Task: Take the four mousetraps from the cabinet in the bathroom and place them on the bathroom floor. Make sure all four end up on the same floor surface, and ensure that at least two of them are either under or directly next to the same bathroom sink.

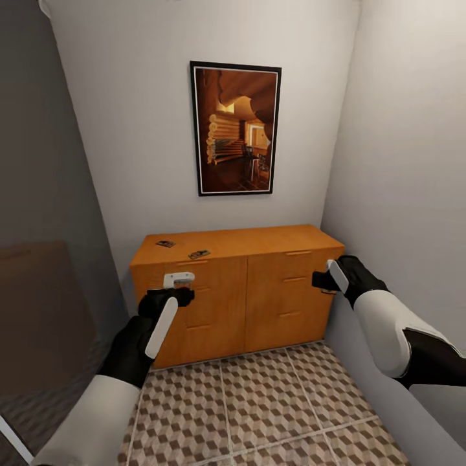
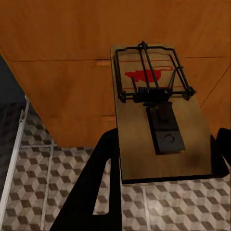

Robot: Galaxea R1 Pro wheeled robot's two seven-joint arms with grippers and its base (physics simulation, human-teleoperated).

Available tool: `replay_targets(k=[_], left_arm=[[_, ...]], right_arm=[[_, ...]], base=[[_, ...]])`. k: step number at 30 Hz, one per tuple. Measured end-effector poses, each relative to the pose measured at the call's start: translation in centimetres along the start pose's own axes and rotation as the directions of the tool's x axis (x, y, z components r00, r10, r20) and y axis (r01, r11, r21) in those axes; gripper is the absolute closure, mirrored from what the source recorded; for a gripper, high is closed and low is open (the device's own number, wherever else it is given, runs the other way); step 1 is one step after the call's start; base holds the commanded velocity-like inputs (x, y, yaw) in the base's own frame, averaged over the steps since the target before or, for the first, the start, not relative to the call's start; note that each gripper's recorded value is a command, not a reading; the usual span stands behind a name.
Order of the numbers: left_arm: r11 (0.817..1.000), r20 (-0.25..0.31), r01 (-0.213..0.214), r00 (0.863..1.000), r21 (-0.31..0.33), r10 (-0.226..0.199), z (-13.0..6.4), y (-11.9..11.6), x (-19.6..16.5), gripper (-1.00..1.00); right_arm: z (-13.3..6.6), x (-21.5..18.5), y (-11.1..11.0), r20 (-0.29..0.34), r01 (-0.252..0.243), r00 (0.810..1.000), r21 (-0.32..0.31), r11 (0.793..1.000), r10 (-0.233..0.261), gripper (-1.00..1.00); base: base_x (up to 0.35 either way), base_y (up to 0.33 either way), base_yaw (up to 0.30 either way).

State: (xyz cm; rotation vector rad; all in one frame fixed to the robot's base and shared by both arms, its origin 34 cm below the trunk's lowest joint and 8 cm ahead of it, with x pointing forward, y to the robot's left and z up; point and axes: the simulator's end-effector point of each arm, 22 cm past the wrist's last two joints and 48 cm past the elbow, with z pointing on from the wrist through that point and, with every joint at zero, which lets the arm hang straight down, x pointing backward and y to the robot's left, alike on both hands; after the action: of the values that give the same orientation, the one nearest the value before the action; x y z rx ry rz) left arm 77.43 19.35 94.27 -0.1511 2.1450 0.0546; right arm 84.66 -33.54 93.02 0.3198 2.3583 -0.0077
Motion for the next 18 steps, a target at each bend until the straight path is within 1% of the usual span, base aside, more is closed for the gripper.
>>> replay_targets(k=[1, 3, 4, 7, 10, 12, 18], left_arm=[[1.0, 0.008, 0.014, 1.0, -0.007, -0.014, 0.7, 0.1, 0.4, 1.0], [1.0, 0.012, 0.026, 1.0, -0.014, -0.026, 1.4, 0.3, 1.0, 1.0], [0.999, 0.007, 0.033, 0.999, -0.02, -0.033, 2.1, 0.4, 1.7, 1.0], [0.999, -0.006, 0.038, 0.999, -0.03, -0.038, 3.2, 0.6, 3.3, 1.0], [0.998, 0.008, 0.049, 0.999, -0.033, -0.049, 3.6, 0.7, 3.5, 1.0], [0.998, 0.019, 0.056, 0.998, -0.033, -0.056, 3.8, 0.8, 3.5, 1.0], [0.998, 0.033, 0.062, 0.998, -0.033, -0.061, 3.8, 0.8, 3.1, 1.0]], right_arm=[[0.1, 0.3, 0.1, -0.007, 0.003, 1.0, -0.001, 1.0, -0.003, 1.0], [0.2, 0.6, 0.4, -0.013, 0.007, 1.0, -0.003, 1.0, -0.007, 1.0], [0.3, 0.9, 0.8, -0.02, 0.012, 1.0, -0.006, 1.0, -0.012, 1.0], [0.5, 1.5, 1.1, -0.032, 0.03, 0.999, 0.0, 1.0, -0.03, 1.0], [0.7, 2.0, 1.0, -0.042, 0.051, 0.998, 0.013, 0.999, -0.051, 1.0], [0.8, 2.2, 0.9, -0.044, 0.065, 0.997, 0.022, 0.998, -0.064, 1.0], [1.6, 3.2, 0.9, -0.041, 0.093, 0.995, 0.03, 0.995, -0.091, 1.0]], base=[[-0.039, 0.0, 0.0], [-0.026, 0.0, 0.0], [-0.016, 0.0, 0.0], [-0.008, 0.0, 0.0], [-0.003, 0.0, 0.011], [-0.002, 0.0, 0.107], [-0.001, 0.0, 0.216]])
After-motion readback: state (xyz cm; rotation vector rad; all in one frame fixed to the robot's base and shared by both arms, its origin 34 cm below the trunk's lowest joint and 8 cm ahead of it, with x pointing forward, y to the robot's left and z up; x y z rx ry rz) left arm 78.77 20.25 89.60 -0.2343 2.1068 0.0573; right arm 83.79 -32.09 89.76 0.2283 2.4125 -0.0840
